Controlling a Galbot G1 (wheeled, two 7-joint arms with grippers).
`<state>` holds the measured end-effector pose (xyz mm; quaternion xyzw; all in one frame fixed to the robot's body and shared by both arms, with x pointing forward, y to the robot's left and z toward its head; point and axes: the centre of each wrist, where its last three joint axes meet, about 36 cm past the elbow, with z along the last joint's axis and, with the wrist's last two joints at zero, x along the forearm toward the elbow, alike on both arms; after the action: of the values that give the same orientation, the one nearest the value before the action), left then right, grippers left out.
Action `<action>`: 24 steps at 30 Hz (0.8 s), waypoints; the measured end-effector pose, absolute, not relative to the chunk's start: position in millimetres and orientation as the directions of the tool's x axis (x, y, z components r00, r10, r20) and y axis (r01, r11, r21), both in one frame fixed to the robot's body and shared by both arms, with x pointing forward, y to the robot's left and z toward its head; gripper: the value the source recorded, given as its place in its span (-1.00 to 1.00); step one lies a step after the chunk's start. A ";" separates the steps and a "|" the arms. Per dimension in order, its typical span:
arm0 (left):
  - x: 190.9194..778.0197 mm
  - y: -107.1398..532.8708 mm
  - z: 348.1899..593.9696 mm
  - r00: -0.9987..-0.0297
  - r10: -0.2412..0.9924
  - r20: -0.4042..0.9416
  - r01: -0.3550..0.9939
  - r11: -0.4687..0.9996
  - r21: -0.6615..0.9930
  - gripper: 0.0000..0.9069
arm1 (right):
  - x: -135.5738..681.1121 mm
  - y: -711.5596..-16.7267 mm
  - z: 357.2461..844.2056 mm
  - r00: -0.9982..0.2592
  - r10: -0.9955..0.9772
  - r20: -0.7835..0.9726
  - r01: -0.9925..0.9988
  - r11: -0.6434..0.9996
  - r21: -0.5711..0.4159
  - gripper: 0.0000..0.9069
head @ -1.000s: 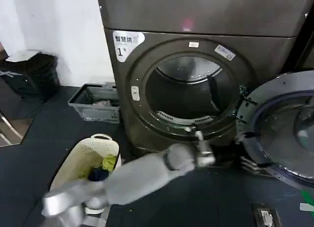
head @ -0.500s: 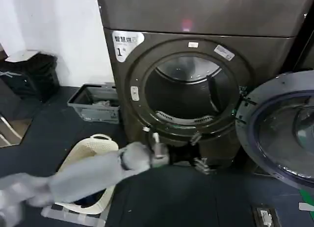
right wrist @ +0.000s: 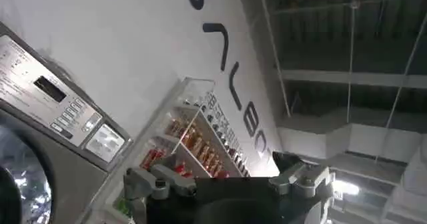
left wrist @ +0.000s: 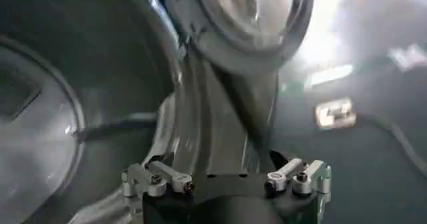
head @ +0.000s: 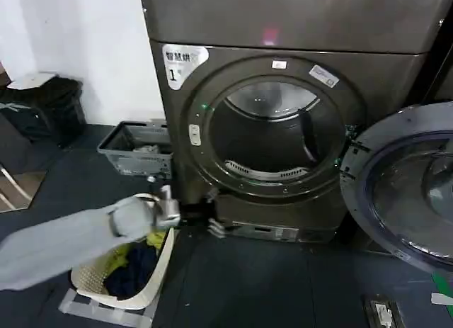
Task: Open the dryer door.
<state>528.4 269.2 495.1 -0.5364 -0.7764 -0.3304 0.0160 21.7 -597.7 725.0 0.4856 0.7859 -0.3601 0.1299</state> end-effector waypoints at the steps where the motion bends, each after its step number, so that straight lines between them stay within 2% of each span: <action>1: 529.0 278.2 495.4 -0.441 0.807 0.393 0.835 0.209 0.509 1.00 | 21.1 -598.4 724.6 -0.494 0.670 -0.554 0.857 0.268 -0.439 1.00; 5: 528.6 311.6 495.4 -0.481 0.754 0.447 0.823 0.213 0.527 1.00 | 18.7 -599.1 725.1 -0.489 0.670 -0.558 0.860 0.261 -0.439 1.00; 18: 495.4 402.4 484.4 -0.489 0.598 0.635 0.857 0.193 0.478 1.00 | 15.6 -605.5 718.6 -0.482 0.680 -0.553 0.862 0.255 -0.438 1.00; 24: 485.5 440.0 486.5 -0.518 0.483 0.706 0.851 0.201 0.486 1.00 | 18.2 -604.3 716.8 -0.486 0.677 -0.553 0.861 0.259 -0.438 1.00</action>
<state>485.5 440.0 486.5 -0.4462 -0.7473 -0.4476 0.2052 18.2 -604.3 716.8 0.4907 0.7832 -0.3599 0.1278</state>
